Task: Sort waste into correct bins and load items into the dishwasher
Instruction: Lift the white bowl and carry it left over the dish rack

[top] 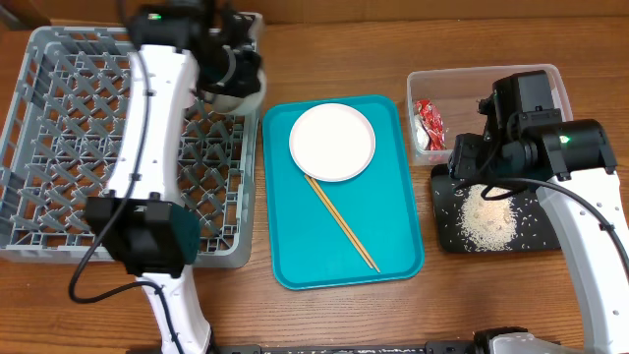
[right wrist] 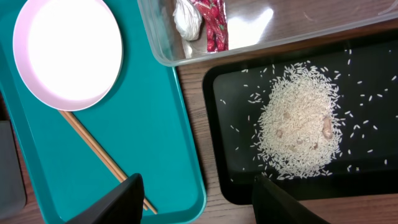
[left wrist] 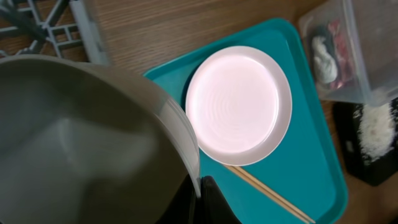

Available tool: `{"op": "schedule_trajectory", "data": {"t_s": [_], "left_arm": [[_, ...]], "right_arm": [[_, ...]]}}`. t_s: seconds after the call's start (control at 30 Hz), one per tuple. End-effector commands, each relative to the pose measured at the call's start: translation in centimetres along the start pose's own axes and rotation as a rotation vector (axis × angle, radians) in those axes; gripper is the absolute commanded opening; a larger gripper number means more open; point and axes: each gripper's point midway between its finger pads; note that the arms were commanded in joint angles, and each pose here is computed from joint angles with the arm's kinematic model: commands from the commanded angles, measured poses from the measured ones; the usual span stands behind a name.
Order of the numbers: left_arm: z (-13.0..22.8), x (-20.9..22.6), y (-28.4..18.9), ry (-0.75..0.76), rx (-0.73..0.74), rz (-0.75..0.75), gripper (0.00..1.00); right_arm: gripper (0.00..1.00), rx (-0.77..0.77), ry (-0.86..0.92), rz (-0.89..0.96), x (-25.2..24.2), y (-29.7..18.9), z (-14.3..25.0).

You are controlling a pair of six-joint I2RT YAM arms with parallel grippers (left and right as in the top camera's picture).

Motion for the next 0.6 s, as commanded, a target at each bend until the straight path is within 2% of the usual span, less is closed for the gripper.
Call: {"op": "schedule_trajectory", "data": {"t_s": [0.0, 0.2, 0.57], "left_arm": [[-1.0, -1.3, -3.4, 0.026, -0.105, 0.222, 0.04], [0.0, 1.3, -4.6, -0.028, -0.125, 0.338, 0.04], [3.4, 5.4, -3.7, -0.147, -0.170, 0.564, 0.04]], "right_arm": [[0.58, -0.035, 0.000, 0.001, 0.0, -0.8, -0.7], [0.58, -0.035, 0.001, 0.000, 0.0, -0.8, -0.7], [0.58, -0.032, 0.001, 0.001, 0.0, -0.8, -0.6]]}}
Point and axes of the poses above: each gripper's point midway between its finger pads, its own y axis out along the fingers, its own x axis along the line the jaws close on, z = x × y
